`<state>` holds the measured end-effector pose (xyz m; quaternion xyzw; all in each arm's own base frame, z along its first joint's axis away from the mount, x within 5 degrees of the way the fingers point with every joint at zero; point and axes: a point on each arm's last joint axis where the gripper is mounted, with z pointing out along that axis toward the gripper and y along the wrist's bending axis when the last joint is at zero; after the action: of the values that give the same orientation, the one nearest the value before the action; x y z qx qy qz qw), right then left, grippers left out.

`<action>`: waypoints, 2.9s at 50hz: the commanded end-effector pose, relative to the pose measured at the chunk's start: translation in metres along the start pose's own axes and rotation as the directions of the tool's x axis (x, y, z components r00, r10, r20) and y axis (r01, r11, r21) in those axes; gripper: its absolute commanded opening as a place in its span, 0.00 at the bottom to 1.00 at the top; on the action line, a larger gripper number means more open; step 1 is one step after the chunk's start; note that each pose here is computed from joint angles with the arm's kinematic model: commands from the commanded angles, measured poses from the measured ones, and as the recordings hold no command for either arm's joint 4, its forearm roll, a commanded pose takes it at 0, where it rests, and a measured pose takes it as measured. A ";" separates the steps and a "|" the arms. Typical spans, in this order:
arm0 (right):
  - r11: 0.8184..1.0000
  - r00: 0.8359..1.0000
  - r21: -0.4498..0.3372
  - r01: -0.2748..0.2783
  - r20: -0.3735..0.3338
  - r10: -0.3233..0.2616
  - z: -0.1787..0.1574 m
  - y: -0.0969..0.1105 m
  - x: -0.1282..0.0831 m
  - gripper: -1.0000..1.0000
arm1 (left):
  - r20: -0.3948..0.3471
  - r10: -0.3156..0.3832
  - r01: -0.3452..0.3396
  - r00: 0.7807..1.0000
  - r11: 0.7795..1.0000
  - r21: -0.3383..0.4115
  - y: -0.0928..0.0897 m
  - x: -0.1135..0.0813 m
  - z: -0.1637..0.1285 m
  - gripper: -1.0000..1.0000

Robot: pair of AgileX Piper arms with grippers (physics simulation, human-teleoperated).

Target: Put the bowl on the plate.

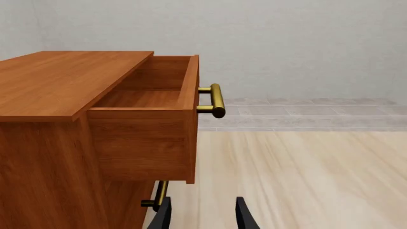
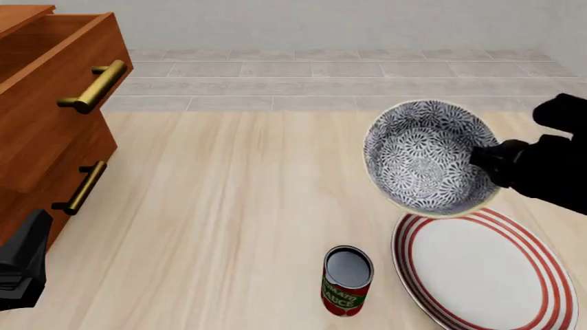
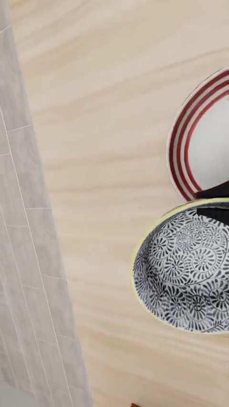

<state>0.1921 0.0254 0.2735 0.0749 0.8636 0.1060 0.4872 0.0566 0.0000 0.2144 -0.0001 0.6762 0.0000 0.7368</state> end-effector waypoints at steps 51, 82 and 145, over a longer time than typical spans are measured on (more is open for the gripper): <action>0.970 0.984 0.208 -0.128 -0.094 0.150 -0.024 -0.050 0.075 0.00 | 0.000 0.000 0.000 1.000 1.000 0.000 0.000 0.000 0.000 1.00; 0.958 0.976 0.247 -0.143 -0.127 0.178 -0.012 -0.062 0.101 0.00 | 0.000 0.000 0.000 1.000 1.000 0.000 0.000 0.000 0.000 1.00; 0.955 0.986 0.272 -0.117 -0.085 0.145 -0.020 -0.063 0.073 1.00 | 0.000 0.000 0.000 1.000 1.000 0.000 0.000 0.000 0.000 1.00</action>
<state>0.1341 -0.0178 0.1918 0.1933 0.8919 0.0332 0.4075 0.0566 0.0000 0.2144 -0.0001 0.6762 0.0000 0.7368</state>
